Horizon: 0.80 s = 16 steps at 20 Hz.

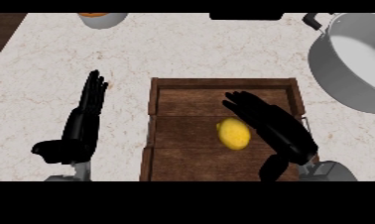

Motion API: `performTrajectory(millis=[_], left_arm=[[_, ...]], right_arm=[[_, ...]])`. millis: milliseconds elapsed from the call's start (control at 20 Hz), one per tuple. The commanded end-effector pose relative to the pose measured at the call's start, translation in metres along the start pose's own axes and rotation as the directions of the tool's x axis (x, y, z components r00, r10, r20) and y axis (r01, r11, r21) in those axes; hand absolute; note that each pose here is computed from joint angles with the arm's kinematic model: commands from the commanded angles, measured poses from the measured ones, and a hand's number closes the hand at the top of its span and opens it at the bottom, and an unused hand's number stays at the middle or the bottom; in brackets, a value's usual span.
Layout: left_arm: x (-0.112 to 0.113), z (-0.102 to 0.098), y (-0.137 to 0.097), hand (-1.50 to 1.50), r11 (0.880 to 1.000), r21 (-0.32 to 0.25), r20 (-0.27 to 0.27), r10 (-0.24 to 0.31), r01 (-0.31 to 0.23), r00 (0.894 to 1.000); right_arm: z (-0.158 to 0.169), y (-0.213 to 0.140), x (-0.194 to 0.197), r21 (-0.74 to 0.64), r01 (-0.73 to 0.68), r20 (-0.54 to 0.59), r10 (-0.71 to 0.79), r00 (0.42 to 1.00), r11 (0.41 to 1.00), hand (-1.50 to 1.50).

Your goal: Pick the lemon from the tray and place it in the pot

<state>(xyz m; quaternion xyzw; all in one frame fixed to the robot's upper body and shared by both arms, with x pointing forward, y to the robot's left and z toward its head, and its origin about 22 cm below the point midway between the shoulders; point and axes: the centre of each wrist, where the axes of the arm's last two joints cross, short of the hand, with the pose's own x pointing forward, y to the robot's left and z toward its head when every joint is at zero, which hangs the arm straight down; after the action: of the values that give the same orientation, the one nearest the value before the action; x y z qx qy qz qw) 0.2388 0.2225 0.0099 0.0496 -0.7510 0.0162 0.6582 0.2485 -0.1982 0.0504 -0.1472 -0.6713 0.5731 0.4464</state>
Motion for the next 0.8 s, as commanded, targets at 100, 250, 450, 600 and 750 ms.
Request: performTrajectory(millis=[100, 250, 450, 600, 750], left_arm=[[0.005, -0.002, 0.005, 0.00, 1.000, 0.009, -0.001, -0.002, 0.002, 1.000], [-0.011, 0.004, 0.005, 0.00, 1.000, -0.015, -0.008, -0.003, 0.003, 1.000], [0.006, -0.005, 0.001, 0.00, 1.000, 0.003, 0.006, -0.015, 0.015, 1.000], [-0.016, 0.005, 0.010, 0.00, 1.000, -0.005, 0.010, -0.008, 0.008, 1.000], [0.000, -0.006, 0.017, 0.00, 1.000, -0.008, 0.016, 0.000, 0.001, 1.000]], right_arm=[[-0.002, 0.019, -0.001, -0.141, -0.058, 0.056, 0.066, 0.996, 0.988, 1.50], [-0.016, 0.016, -0.002, -0.185, -0.044, 0.078, 0.060, 0.995, 0.982, 1.50], [-0.010, 0.026, -0.002, -0.188, -0.059, 0.094, 0.078, 0.993, 0.980, 1.50], [-0.014, 0.026, -0.004, -0.221, -0.061, 0.099, 0.084, 0.991, 0.973, 1.50], [-0.006, 0.018, -0.005, -0.290, -0.086, 0.104, 0.121, 0.987, 0.953, 1.50]])
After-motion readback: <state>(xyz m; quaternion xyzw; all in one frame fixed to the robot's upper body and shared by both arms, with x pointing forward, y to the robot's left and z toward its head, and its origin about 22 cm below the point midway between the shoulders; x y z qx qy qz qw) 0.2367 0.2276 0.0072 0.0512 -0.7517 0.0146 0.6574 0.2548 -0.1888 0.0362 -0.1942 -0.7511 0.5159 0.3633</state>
